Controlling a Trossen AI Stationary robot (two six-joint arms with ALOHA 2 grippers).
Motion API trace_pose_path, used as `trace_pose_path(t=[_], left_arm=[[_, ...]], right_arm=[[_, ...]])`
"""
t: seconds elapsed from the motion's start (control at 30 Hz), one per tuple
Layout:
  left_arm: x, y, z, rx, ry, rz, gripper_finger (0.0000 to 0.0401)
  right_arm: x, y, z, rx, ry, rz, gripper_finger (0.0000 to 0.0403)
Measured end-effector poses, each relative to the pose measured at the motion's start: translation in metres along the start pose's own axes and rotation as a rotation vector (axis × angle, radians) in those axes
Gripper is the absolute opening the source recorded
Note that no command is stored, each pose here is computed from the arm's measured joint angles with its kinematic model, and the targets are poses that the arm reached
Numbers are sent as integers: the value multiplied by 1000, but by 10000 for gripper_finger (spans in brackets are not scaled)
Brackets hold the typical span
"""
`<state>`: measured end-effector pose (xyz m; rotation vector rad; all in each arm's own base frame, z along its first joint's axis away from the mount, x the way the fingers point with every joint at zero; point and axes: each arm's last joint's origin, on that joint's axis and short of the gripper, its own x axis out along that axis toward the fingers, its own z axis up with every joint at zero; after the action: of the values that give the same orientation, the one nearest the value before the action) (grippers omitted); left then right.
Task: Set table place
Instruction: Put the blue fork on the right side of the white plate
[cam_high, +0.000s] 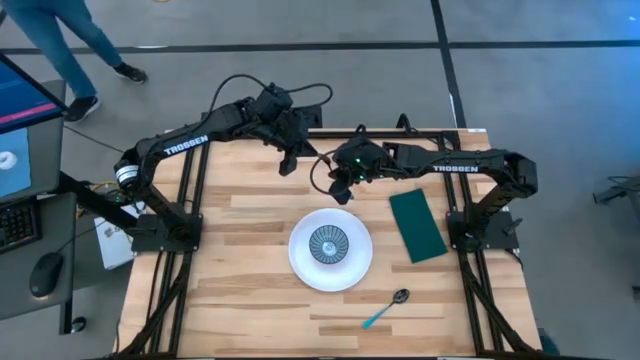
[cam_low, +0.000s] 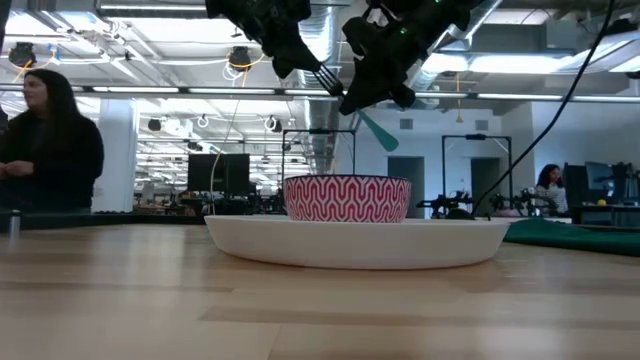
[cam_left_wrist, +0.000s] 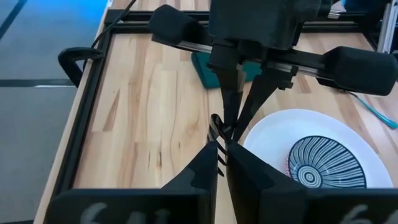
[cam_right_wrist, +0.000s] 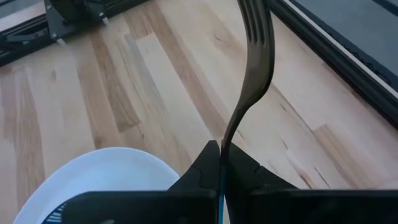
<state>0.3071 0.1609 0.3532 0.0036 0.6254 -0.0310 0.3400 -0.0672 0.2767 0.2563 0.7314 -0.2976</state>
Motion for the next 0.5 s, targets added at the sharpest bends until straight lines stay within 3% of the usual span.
trace_pose_path(t=[0.27,0.5], left_arm=[[0,0,0,6,2,8,29],[-1,3,1,12,-1,46,110]], right_arm=[[0,0,-2,0,22,-4,24],[-4,-2,-9,26,99,11,23]])
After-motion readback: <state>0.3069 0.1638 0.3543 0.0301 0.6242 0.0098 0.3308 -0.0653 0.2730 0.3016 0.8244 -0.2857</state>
